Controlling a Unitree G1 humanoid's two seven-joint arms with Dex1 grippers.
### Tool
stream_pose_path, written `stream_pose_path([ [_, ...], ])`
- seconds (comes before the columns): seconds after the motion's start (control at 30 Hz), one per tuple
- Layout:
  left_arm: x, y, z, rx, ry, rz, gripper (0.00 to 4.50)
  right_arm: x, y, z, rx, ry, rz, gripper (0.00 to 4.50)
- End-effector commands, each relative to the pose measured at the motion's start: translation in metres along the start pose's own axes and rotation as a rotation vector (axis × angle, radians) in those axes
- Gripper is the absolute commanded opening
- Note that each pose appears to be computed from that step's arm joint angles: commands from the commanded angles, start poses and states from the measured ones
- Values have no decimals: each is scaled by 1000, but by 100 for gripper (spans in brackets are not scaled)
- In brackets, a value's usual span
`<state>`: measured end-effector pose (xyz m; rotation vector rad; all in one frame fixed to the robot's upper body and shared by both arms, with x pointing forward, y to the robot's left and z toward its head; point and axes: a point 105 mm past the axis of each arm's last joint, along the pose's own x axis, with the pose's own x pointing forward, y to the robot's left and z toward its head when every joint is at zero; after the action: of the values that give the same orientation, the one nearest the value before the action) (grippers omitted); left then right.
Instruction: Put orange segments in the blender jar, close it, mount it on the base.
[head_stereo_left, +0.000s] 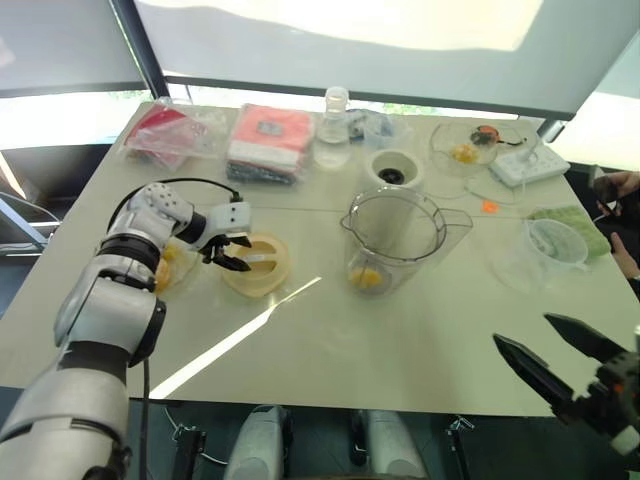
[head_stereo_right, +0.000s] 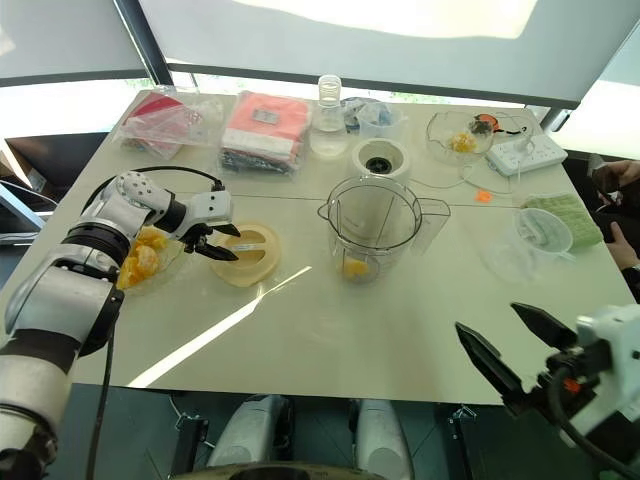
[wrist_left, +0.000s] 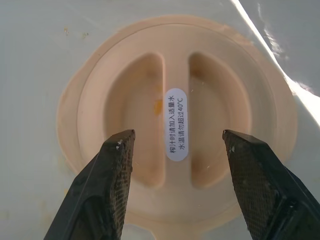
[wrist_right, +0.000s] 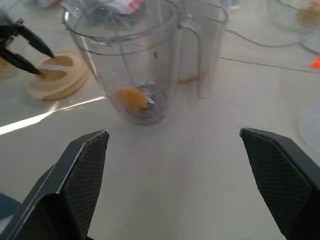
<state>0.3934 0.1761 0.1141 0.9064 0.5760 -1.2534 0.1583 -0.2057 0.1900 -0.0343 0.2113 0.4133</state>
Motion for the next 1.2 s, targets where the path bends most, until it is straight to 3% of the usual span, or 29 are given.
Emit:
stream_pose_path([
  [0.03,1,0,1,31,16,-4,290,8,9,9,7,-46,24,442],
  [0.5,38,-4,-1,-45,58,22,290,30,18,12,-4,-80,40,442],
  [0.6,42,-5,-9,-4,124,44,209,33,18,15,-12,-91,35,450],
  [0.73,43,-5,-10,-10,127,52,33,34,18,15,-15,-86,33,450],
  [0.9,42,-2,-9,-7,115,75,28,35,17,13,-19,-77,29,450],
  [1.07,12,23,26,10,-37,149,28,36,11,9,-5,-76,8,450],
  [1.2,-46,57,76,47,-112,248,28,36,-2,4,6,-73,-25,450],
])
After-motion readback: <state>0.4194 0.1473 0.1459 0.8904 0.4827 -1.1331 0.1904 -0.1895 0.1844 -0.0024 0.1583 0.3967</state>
